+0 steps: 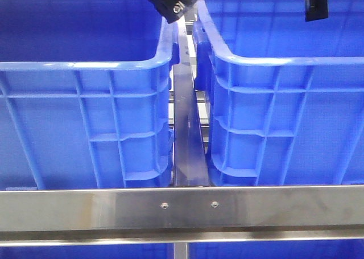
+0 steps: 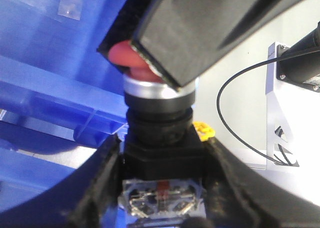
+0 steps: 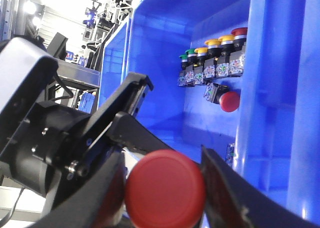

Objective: Pick red and yellow buttons and place in box
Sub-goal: 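Grasp the red button cap with the right gripper from the left gripper, then lower the red button into the empty crate and open the right gripper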

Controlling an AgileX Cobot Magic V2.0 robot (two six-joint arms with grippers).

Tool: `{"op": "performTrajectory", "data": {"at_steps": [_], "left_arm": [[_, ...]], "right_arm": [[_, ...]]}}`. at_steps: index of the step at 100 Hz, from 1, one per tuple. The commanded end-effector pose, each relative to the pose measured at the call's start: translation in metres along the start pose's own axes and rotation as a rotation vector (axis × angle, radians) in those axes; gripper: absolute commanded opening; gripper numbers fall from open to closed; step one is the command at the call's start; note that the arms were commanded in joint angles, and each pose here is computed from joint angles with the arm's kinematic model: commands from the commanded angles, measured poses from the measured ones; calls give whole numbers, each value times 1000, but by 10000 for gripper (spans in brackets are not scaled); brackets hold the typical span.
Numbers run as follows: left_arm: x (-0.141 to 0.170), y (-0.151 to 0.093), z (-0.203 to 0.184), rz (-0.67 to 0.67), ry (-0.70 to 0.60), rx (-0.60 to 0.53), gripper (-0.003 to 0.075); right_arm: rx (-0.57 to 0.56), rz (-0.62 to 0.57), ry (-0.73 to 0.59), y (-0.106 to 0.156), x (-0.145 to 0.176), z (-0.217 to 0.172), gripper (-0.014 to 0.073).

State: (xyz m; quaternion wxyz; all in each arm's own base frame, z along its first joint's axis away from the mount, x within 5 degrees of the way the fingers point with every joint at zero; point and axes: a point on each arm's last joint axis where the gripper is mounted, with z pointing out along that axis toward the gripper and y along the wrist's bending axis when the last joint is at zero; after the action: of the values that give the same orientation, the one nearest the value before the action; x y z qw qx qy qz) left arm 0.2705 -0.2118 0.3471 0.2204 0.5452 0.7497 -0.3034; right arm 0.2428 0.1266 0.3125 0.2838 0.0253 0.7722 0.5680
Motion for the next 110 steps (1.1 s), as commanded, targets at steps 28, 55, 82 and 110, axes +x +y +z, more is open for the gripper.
{"op": "performTrajectory", "data": {"at_steps": [28, 55, 82, 110], "left_arm": [[-15, -15, -17, 24, -95, 3, 646], [-14, -15, -17, 25, -88, 12, 691], [-11, -20, -17, 27, -52, 58, 691], [-11, -20, -17, 25, -55, 61, 691]], "right_arm": [[-118, -17, -9, 23, -4, -5, 213], [-77, -52, -89, 20, -22, -17, 213], [53, -227, -214, 25, -65, -48, 213], [377, -495, -399, 17, -97, -66, 213]]}}
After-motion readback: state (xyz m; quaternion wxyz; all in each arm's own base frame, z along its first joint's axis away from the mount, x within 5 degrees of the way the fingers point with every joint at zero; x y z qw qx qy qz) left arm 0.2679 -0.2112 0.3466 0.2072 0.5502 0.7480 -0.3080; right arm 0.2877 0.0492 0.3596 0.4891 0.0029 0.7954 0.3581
